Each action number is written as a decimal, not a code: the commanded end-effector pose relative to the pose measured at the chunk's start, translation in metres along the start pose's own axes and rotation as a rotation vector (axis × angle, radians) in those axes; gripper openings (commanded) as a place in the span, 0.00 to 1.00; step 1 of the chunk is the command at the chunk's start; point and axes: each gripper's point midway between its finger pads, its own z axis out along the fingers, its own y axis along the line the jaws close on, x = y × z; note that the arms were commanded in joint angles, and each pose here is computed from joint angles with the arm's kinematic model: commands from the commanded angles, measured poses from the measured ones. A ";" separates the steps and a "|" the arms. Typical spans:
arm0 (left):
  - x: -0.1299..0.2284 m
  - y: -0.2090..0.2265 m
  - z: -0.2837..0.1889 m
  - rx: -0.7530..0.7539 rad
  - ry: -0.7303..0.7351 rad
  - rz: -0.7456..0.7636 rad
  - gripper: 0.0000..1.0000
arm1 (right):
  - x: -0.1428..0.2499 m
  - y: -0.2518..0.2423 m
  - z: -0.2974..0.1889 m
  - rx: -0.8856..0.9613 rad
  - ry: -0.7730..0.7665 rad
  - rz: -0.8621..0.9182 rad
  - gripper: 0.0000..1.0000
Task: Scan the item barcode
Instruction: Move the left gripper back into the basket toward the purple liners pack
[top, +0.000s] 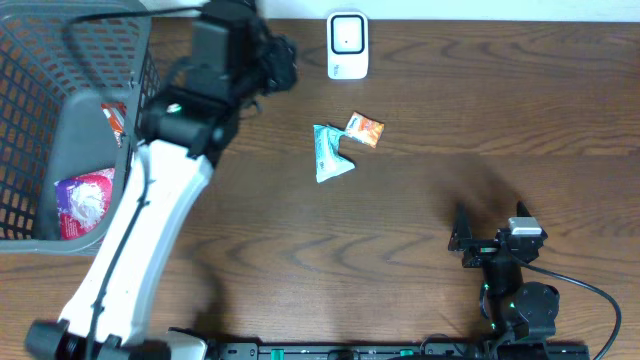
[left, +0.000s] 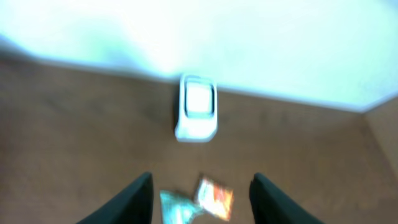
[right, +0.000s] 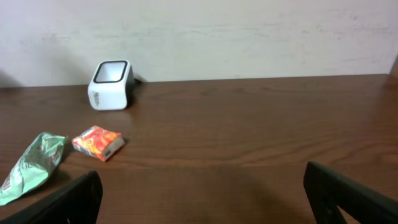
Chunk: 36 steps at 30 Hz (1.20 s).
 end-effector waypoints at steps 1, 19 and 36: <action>-0.046 0.014 -0.035 -0.021 -0.152 0.036 0.61 | 0.001 -0.001 0.000 0.005 -0.001 -0.007 0.99; -0.119 0.183 -0.167 -0.425 -0.443 -0.079 0.70 | 0.001 -0.001 0.000 0.005 -0.001 -0.007 0.99; -0.074 0.292 -0.193 -0.702 -0.232 -0.079 0.75 | 0.001 -0.001 0.000 0.005 -0.001 -0.007 0.99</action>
